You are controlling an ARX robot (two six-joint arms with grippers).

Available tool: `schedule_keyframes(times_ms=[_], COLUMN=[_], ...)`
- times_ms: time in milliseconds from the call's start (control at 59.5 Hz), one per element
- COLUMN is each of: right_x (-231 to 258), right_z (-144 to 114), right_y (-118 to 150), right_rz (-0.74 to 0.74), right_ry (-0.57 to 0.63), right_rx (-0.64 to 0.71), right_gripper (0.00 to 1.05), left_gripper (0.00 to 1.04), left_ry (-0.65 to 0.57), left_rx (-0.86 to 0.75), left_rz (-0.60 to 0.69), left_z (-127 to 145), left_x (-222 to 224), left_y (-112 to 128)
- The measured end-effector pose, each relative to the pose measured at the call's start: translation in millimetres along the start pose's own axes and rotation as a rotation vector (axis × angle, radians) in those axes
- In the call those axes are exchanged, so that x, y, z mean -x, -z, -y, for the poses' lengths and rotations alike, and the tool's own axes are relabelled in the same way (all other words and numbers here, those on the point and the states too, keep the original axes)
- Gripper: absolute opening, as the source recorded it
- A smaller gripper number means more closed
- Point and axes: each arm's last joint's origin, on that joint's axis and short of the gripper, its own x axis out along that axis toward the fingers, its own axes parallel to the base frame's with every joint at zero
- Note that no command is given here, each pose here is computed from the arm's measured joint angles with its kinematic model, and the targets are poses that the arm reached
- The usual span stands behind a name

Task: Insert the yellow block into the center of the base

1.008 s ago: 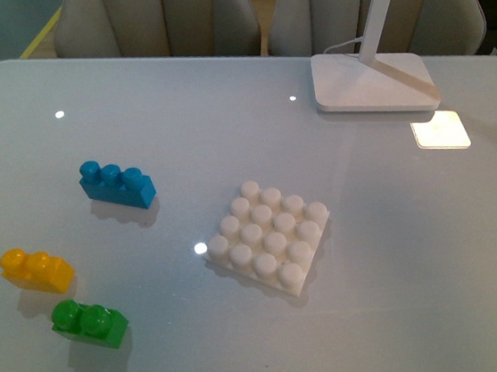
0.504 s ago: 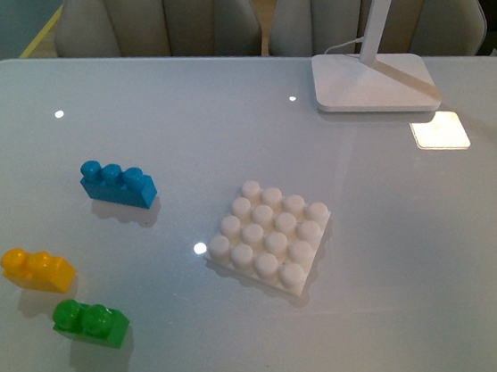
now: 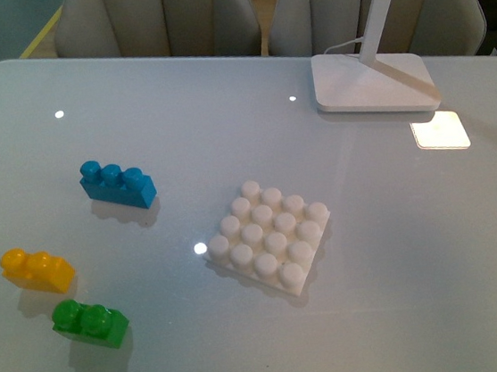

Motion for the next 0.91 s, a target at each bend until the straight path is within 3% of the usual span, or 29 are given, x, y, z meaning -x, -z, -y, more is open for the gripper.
schedule_keyframes(times_ms=[722, 907], right_x=[19.8, 19.9], right_z=[0.0, 0.0], right_y=[3.1, 3.1], right_rz=[-0.006, -0.005], right_ry=[-0.001, -0.001], right_rx=[0.000, 0.000], right_gripper=[0.02, 0.34], left_gripper=[0.97, 0.97], left_ry=[0.000, 0.000], left_rx=[0.000, 0.000], left_rz=[0.000, 0.000], left_z=[0.0, 0.0], left_x=[0.0, 0.0], left_y=[0.0, 0.0])
